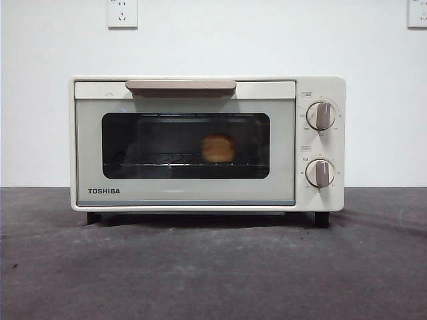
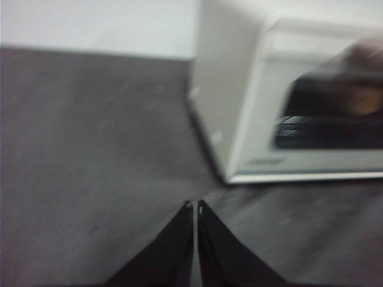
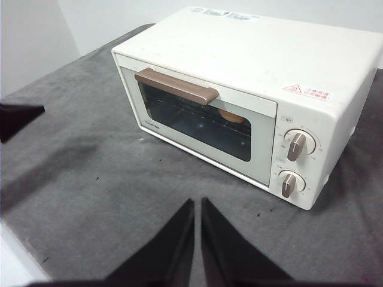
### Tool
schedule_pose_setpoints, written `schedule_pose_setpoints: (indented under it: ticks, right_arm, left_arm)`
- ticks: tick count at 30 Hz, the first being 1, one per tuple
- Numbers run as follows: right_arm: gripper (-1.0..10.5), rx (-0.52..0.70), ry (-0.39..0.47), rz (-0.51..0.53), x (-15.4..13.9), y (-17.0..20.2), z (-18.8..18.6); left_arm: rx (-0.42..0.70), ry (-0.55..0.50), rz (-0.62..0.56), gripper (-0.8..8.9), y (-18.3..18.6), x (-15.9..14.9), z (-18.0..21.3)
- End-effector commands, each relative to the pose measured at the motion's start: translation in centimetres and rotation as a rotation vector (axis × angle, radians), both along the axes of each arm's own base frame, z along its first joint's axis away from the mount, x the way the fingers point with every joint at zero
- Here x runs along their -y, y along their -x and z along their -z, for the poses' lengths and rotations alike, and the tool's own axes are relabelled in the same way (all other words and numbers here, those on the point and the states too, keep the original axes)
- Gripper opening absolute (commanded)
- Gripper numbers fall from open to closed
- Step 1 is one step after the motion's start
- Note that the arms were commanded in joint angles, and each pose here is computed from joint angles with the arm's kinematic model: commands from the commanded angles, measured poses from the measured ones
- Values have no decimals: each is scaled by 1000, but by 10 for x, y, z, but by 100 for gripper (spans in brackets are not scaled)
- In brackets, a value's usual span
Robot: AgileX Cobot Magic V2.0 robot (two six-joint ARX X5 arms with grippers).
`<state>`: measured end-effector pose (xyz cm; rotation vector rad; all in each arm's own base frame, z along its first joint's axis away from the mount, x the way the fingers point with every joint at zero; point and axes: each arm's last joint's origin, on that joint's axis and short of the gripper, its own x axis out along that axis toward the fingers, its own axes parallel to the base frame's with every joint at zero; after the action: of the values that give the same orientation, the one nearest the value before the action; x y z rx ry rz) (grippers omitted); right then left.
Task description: The left arm flap open the oven, the right arm pick bread and place it into oven, the left arm flap close the oven
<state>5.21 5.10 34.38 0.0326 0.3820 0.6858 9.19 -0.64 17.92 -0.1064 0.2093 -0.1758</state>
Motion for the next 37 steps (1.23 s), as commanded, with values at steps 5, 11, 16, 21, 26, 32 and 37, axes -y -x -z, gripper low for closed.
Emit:
schedule_pose_setpoints:
  ticks: [5,11,16,21,26,32,37]
  right_arm:
    - [15,9,-24,-6,0,1,-5]
    - [15,11,-25,-6,0,1,-5]
    - [15,15,-30,-6,0,1,-6]
    - [15,16,-30,-6,0,1,-6]
    - [15,16,-30,-6,0,1,-6]
    - [15,16,-30,-6,0,1,-6]
    - [15,56,-34,77,8,3,-7]
  left_arm:
    - [46,-21,-157,20,-1,-5,17]
    - [55,-31,-163,20,-4,-6,27]
    - [51,-31,-163,20,-4,-6,27]
    - [51,-31,-163,20,-4,-6,27]
    - [51,-31,-163,20,-4,-6,27]
    - [51,-31,-163,20,-4,-6,27]
    - [51,-31,-163,20,-4,-6,27]
